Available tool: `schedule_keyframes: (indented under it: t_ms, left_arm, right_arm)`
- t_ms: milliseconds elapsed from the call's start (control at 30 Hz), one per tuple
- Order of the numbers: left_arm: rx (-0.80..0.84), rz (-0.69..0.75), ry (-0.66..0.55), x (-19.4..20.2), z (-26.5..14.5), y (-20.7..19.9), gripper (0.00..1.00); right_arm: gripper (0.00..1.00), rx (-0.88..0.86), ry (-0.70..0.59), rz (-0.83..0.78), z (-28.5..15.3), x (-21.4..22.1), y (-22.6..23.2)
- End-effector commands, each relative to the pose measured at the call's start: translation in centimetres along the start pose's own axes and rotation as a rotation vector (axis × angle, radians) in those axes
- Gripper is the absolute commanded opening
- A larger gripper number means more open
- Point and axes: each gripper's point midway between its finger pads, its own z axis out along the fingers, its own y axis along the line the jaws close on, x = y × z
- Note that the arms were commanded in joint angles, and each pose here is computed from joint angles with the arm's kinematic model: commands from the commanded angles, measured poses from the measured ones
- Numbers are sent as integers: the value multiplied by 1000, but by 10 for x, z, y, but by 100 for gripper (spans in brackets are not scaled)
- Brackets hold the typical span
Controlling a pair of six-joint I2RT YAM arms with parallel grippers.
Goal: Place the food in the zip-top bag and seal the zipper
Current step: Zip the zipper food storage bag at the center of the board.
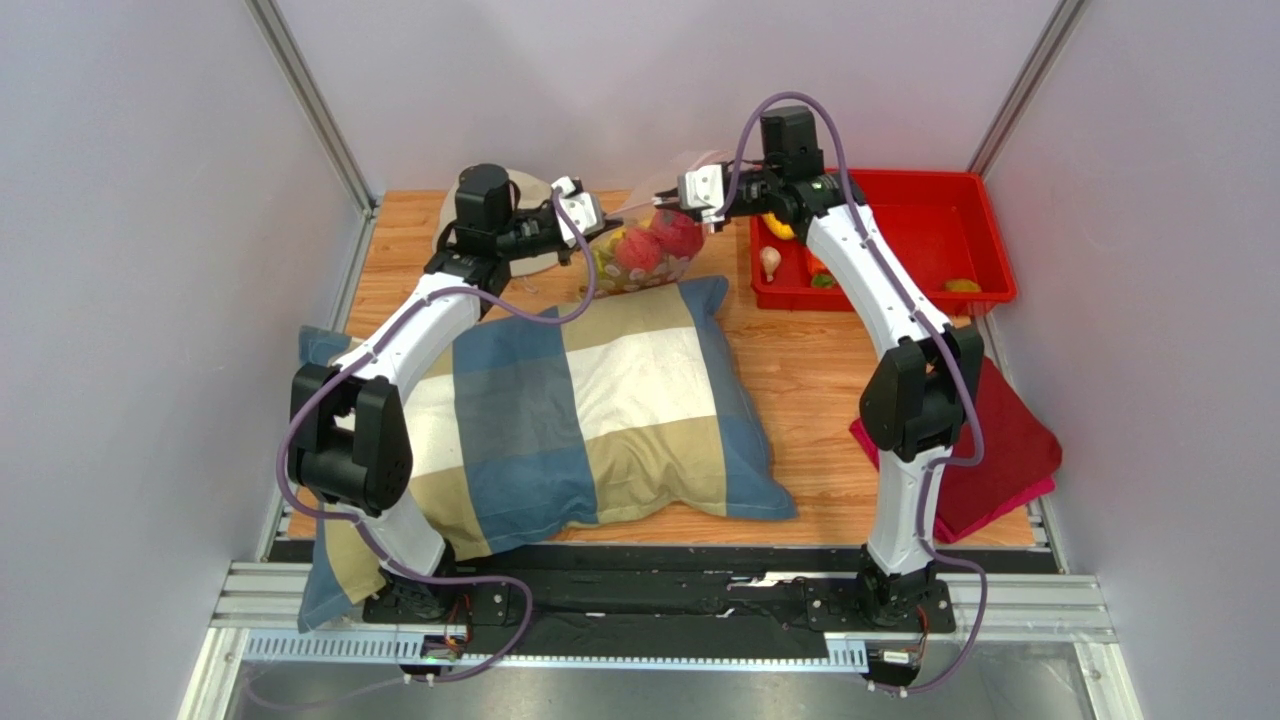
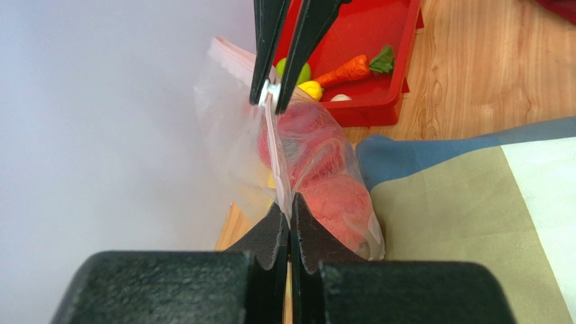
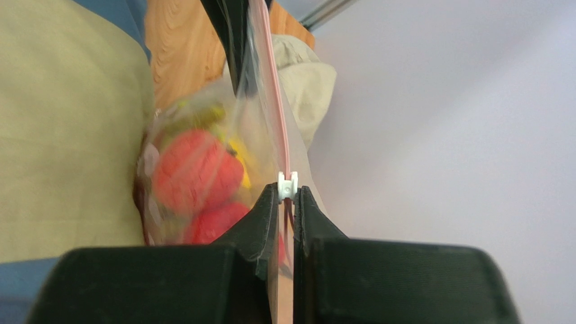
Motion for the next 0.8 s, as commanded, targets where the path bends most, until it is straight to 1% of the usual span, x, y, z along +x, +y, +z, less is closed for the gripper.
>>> schedule_keyframes:
  t_ms: [0, 267, 500, 600, 767]
  left_arm:
    - [-52, 124, -101, -59, -26, 25, 0]
    - [-138, 77, -82, -55, -38, 50, 0]
    - [-237, -7, -49, -43, -52, 80, 0]
    - [-253, -29, -43, -38, -53, 86, 0]
    - [-260, -47, -39, -34, -52, 92, 0]
  right_arm:
    - [0, 127, 229, -55, -56, 62, -39]
    - [0, 169, 310, -49, -86, 90, -48]
    - [0, 191, 388, -25, -116, 118, -44]
    - [0, 204, 412, -16, -129, 124, -44]
    - [0, 209, 427, -6, -137, 131, -43]
